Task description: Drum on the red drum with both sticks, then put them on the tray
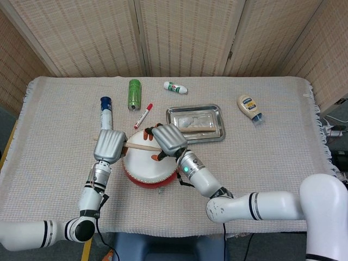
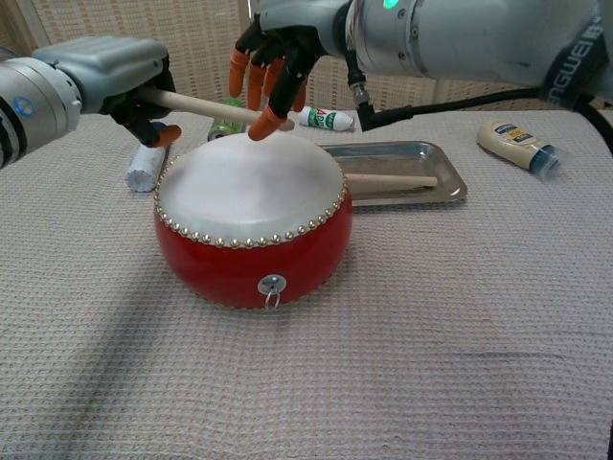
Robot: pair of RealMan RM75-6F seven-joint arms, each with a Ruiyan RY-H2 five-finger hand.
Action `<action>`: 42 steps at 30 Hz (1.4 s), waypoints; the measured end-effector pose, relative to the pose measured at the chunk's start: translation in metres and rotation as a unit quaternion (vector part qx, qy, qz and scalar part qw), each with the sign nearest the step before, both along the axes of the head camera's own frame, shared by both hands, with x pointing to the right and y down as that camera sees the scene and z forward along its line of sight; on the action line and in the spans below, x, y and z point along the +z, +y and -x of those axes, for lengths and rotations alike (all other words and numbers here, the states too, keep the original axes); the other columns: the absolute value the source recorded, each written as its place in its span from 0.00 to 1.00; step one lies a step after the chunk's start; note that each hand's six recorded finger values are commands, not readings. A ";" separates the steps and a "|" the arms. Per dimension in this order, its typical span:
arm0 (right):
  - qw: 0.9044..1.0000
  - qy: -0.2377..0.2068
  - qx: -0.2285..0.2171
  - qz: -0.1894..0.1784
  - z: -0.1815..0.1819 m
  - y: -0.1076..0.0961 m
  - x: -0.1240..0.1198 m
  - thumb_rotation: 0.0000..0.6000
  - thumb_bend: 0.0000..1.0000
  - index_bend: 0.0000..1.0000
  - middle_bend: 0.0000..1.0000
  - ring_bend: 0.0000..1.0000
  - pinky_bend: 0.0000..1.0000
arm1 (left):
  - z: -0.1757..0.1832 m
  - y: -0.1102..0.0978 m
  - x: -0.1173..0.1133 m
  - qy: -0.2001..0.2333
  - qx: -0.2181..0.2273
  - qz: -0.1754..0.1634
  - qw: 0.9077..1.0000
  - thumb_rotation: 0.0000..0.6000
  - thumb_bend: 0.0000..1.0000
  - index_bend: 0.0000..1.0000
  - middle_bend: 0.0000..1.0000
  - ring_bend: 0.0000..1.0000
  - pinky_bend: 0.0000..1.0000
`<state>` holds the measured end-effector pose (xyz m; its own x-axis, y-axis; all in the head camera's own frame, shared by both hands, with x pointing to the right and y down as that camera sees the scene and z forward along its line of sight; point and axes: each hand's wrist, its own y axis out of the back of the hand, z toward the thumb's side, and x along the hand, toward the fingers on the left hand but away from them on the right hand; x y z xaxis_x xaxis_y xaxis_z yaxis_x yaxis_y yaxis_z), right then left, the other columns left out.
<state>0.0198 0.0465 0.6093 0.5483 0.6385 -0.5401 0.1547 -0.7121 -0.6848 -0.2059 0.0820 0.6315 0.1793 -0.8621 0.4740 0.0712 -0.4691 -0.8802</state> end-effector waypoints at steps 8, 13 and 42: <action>1.000 0.013 0.007 0.006 0.017 0.002 0.013 1.00 0.13 0.53 0.46 0.35 0.45 | -0.006 -0.004 0.002 -0.010 0.000 -0.005 1.000 1.00 0.43 0.93 1.00 1.00 1.00; 1.000 0.009 0.009 0.009 0.022 0.004 0.015 1.00 0.15 0.61 0.52 0.39 0.46 | -0.007 -0.003 0.004 -0.016 0.004 -0.009 1.000 1.00 0.43 0.93 1.00 1.00 1.00; 1.000 -0.014 0.023 -0.005 0.022 -0.002 0.008 1.00 0.48 0.85 0.71 0.62 0.56 | -0.010 0.007 0.002 -0.041 0.049 -0.049 0.997 1.00 0.43 0.90 1.00 1.00 1.00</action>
<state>-0.0024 0.0445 0.6172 0.5320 0.6692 -0.5189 0.2063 -0.6967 -0.6870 -0.1958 0.0893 0.6332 0.2287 -0.8857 0.4041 0.1856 -0.3678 -0.9112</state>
